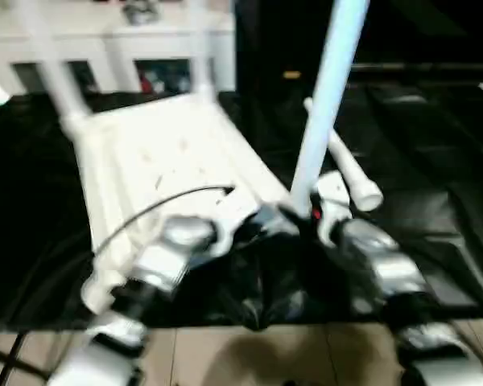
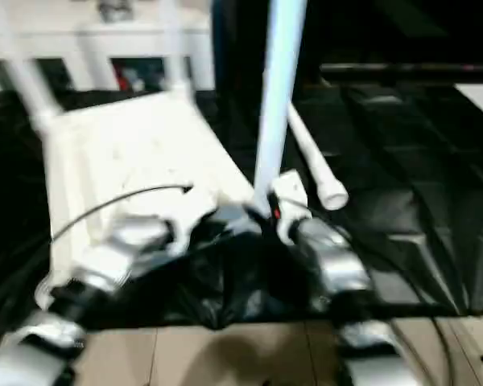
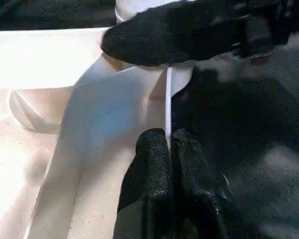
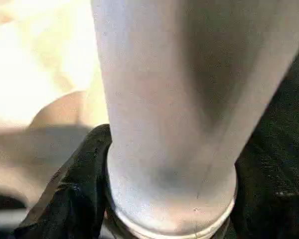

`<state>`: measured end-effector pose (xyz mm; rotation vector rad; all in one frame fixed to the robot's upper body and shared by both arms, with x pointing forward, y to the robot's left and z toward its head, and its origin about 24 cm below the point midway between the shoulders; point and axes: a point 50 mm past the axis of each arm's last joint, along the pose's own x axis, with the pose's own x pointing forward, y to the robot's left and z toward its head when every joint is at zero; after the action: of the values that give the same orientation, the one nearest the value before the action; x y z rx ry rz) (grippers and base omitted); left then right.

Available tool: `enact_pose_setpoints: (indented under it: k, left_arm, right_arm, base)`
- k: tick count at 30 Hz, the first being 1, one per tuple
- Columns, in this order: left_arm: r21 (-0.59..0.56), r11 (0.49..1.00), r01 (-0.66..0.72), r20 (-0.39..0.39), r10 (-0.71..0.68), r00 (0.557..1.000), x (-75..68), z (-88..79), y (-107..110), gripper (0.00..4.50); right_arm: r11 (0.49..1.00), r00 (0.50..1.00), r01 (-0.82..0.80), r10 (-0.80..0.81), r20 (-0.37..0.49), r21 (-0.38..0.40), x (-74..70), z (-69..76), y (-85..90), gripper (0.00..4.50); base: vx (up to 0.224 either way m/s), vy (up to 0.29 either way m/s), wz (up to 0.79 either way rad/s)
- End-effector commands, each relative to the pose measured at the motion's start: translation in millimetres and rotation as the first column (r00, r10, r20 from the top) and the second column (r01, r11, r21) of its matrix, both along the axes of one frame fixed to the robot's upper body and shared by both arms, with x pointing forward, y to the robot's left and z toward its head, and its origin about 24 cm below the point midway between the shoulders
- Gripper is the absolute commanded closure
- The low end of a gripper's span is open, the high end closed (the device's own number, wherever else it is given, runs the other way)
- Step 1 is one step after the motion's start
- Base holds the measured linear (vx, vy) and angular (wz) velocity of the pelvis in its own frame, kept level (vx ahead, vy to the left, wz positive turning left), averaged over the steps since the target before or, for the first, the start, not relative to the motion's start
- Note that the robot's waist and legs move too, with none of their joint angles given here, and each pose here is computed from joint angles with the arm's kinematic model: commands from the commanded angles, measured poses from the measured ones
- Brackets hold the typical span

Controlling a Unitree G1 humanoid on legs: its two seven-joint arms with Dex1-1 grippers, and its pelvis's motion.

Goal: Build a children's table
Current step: Rotate leg to tighten

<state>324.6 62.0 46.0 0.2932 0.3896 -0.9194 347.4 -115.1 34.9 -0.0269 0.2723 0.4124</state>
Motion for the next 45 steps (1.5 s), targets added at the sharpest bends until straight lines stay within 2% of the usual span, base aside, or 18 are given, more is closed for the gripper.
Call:
enact_pose_setpoints:
  k: [1, 3, 4, 8, 10, 11, 15, 19, 20, 22, 25, 29, 31, 36, 40, 41, 43, 45]
  left_arm:
    - [-0.071, 0.997, 0.017, 0.066, -0.013, 0.998, 1.9, 17.4, -20.3, 4.50]
    - [-0.073, 0.996, 0.044, 0.072, -0.039, 0.997, 0.3, 17.7, -23.4, 4.50]
    - [-0.070, 0.996, 0.049, 0.075, -0.044, 0.996, -0.1, 17.8, -24.2, 4.50]
    - [-0.067, 0.994, 0.085, 0.081, -0.080, 0.994, -2.4, 19.2, -22.2, 4.50]
    - [-0.065, 0.991, 0.118, 0.084, -0.113, 0.990, -4.4, 19.7, -20.2, 4.50]
    - [-0.055, 0.983, 0.173, 0.083, -0.168, 0.982, -7.2, 18.8, -15.1, 4.50]
    - [-0.043, 0.967, 0.252, 0.078, -0.249, 0.965, -10.9, 17.8, -6.9, 4.50]
    - [-0.035, 0.936, 0.351, 0.052, -0.349, 0.936, -15.1, 16.8, 6.4, 4.50]
    - [-0.035, 0.917, 0.397, 0.030, -0.396, 0.918, -17.4, 16.6, 12.0, 4.50]
    - [-0.036, 0.910, 0.413, 0.021, -0.413, 0.911, -18.4, 16.5, 13.8, 4.50]
    - [-0.013, 0.872, 0.490, -0.022, -0.490, 0.872, -22.1, 15.5, 24.0, 4.50]
    - [-0.012, 0.847, 0.532, -0.050, -0.532, 0.845, -24.8, 15.1, 27.8, 4.50]
    - [-0.009, 0.819, 0.574, -0.088, -0.572, 0.815, -28.4, 13.7, 31.7, 4.50]
    - [-0.004, 0.809, 0.588, -0.100, -0.586, 0.804, -28.6, 13.4, 34.7, 4.50]
    - [0.000, 0.814, 0.581, -0.096, -0.578, 0.810, -27.8, 13.3, 35.4, 4.50]
    - [-0.002, 0.826, 0.564, -0.082, -0.562, 0.823, -26.1, 14.0, 34.3, 4.50]
    - [-0.010, 0.867, 0.499, -0.043, -0.499, 0.866, -20.1, 15.6, 31.6, 4.50]
    - [-0.007, 0.923, 0.385, 0.001, -0.385, 0.923, -10.2, 16.8, 28.6, 4.50]
  right_arm:
    - [0.999, 0.998, 0.000, 0.003, -0.063, 0.038, -3.5, -11.0, 24.5, 1.78]
    - [0.999, 0.999, -0.022, 0.024, -0.047, 0.050, -2.1, -8.4, 29.9, 1.78]
    - [0.998, 0.999, -0.029, 0.032, -0.043, 0.056, -1.6, -7.7, 31.6, 1.22]
    - [0.997, 0.998, -0.055, 0.056, -0.025, 0.052, 0.5, -4.4, 31.2, 1.03]
    - [0.997, 0.997, -0.074, 0.074, -0.011, 0.037, 1.6, -2.7, 29.5, 0.71]
    - [0.991, 0.991, -0.133, 0.133, 0.012, -0.016, 1.0, -1.0, 21.3, 0.71]
    - [0.968, 0.970, -0.241, 0.243, 0.024, -0.065, -2.8, 1.7, 9.1, 0.71]
    - [0.887, 0.895, -0.442, 0.446, -0.001, -0.130, -16.6, 2.9, -6.6, 0.71]
    - [0.843, 0.852, -0.522, 0.524, -0.024, -0.134, -24.2, 3.3, -13.3, 0.71]
    - [0.827, 0.836, -0.547, 0.548, -0.032, -0.132, -26.8, 3.5, -15.4, 0.71]
    - [0.744, 0.751, -0.660, 0.655, -0.078, -0.105, -39.5, 5.3, -24.7, 0.85]
    - [0.708, 0.713, -0.701, 0.695, -0.085, -0.084, -45.4, 7.8, -26.3, 1.17]
    - [0.667, 0.670, -0.742, 0.734, -0.109, -0.069, -52.4, 8.5, -26.1, 1.38]
    - [0.635, 0.636, -0.770, 0.760, -0.133, -0.054, -58.7, 8.1, -24.8, 1.71]
    - [0.632, 0.632, -0.773, 0.763, -0.136, -0.053, -60.3, 6.9, -22.5, 1.74]
    - [0.645, 0.645, -0.763, 0.753, -0.128, -0.051, -59.6, 6.3, -21.2, 1.75]
    - [0.696, 0.698, -0.716, 0.709, -0.101, -0.058, -55.4, 4.7, -17.8, 1.75]
    - [0.808, 0.811, -0.585, 0.578, -0.092, -0.073, -43.4, 0.3, -16.3, 1.75]
  base:
    - [0.000, 0.000, 0.00]
    - [0.000, 0.000, 0.00]
    - [0.000, 0.000, 0.00]
    - [0.000, 0.000, 0.00]
    - [0.000, 0.000, 0.00]
    - [0.000, 0.000, 0.00]
    - [0.000, 0.000, 0.00]
    - [0.000, 0.000, 0.00]
    - [0.000, 0.000, 0.00]
    - [0.000, 0.000, 0.00]
    - [0.000, 0.000, 0.00]
    - [0.000, 0.000, 0.00]
    - [0.000, 0.000, 0.00]
    - [0.000, 0.000, 0.00]
    - [0.000, 0.000, 0.00]
    - [0.000, 0.000, 0.00]
    - [0.000, 0.000, 0.00]
    - [0.000, 0.000, 0.00]
